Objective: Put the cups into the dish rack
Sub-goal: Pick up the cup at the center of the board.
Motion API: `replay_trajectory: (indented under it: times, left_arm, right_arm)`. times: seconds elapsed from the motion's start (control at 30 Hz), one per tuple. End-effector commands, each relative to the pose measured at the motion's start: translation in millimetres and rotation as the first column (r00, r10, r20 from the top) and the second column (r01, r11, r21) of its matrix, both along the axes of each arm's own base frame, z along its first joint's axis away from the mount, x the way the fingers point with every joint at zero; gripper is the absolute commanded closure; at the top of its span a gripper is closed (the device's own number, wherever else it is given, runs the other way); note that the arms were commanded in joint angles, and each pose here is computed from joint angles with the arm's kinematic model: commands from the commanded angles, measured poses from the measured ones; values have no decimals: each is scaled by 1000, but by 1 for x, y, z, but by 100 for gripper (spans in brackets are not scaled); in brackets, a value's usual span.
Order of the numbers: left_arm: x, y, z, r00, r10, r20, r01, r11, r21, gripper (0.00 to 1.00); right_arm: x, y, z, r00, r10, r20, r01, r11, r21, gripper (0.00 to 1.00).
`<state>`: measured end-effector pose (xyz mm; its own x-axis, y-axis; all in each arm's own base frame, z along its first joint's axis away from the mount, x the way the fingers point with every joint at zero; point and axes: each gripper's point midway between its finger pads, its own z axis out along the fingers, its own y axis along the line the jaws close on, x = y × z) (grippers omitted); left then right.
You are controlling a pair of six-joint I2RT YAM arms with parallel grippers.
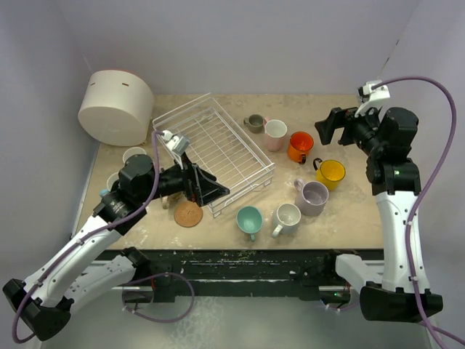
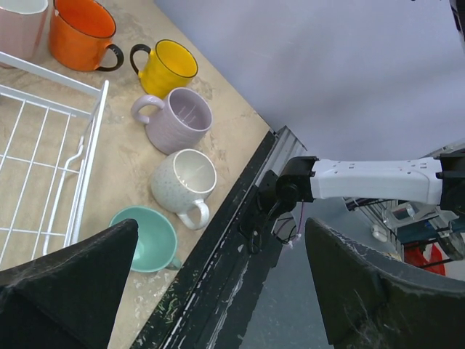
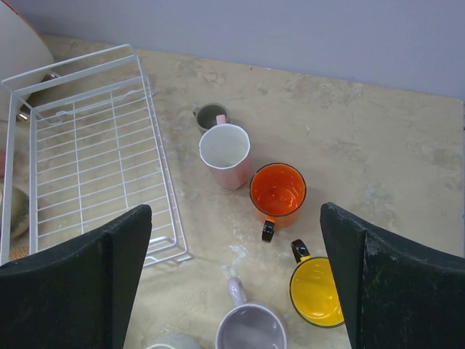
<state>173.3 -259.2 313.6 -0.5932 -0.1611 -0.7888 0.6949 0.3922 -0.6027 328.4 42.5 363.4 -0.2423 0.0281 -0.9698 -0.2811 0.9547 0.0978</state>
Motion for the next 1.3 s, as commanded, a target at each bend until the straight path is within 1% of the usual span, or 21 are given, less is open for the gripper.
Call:
replay_trajectory:
  times: [0.0, 0.17, 0.23, 0.27, 0.3, 0.33, 0.37, 0.4, 0.47, 0.53, 0.6, 0.73, 0.8, 0.83, 0.9, 1.03, 1.13, 1.27]
  left_arm:
    - [-5, -1, 29, 995, 0, 104, 11, 995, -102, 1]
    - [-11, -1, 29, 993, -17, 113, 34, 988, -148, 1]
    - [-15, -2, 28, 993, -33, 115, 53, 984, -172, 1]
    - [-17, -4, 29, 992, -45, 117, 67, 979, -191, 1]
    - [-18, -5, 29, 992, -53, 115, 76, 976, -203, 1]
    - [-19, -7, 27, 992, -61, 109, 83, 974, -209, 1]
    - [-19, -9, 23, 992, -69, 102, 89, 974, -208, 1]
    - [-20, -13, 20, 993, -75, 96, 93, 975, -202, 1]
    - [-29, -26, 14, 991, -100, 93, 116, 976, -183, 1]
    - [-40, -43, 8, 988, -119, 102, 134, 979, -152, 1]
    - [-53, -63, 2, 985, -133, 114, 146, 983, -107, 1]
    - [-83, -102, -19, 976, -178, 122, 179, 984, 0, 1]
    - [-95, -117, -34, 975, -193, 110, 189, 981, 45, 1]
    - [-98, -122, -41, 976, -194, 102, 189, 980, 61, 1]
    - [-103, -130, -57, 979, -191, 76, 184, 979, 88, 1]
    - [-102, -136, -76, 985, -166, 43, 161, 981, 104, 1]
    - [-97, -139, -85, 989, -141, 39, 136, 984, 118, 1]
    - [-91, -148, -89, 991, -123, 45, 116, 983, 140, 1]
  right_arm:
    - [-8, 9, 44, 991, 39, 128, -40, 999, 9, 0]
    - [-8, 13, 55, 981, 71, 180, -70, 997, -12, 0]
    - [-11, 19, 54, 974, 120, 190, -115, 993, -36, 0]
    - [-14, 28, 51, 965, 180, 191, -174, 984, -50, 0]
    - [-18, 38, 49, 946, 259, 196, -248, 966, -79, 0]
    - [-26, 51, 44, 909, 366, 197, -347, 929, -128, 0]
    - [-36, 63, 38, 859, 473, 194, -444, 878, -179, 0]
    - [-43, 70, 34, 819, 541, 191, -503, 837, -213, 0]
    - [-51, 76, 29, 783, 593, 187, -549, 800, -241, 0]
    - [-52, 77, 20, 771, 614, 172, -564, 782, -265, 0]
    - [-49, 77, 3, 765, 628, 142, -584, 770, -257, 0]
    - [-44, 81, -34, 749, 658, 73, -638, 747, -190, 0]
    - [-49, 85, -54, 721, 693, 21, -685, 716, -138, 0]
    - [-49, 87, -63, 704, 710, 3, -705, 700, -115, 0]
    - [-46, 87, -78, 697, 716, -32, -716, 692, -92, 0]
    - [-40, 84, -97, 705, 704, -80, -709, 702, -66, 0]
    - [-37, 78, -108, 731, 674, -104, -682, 725, -94, 0]
    - [-32, 72, -108, 769, 632, -97, -640, 758, -128, 0]
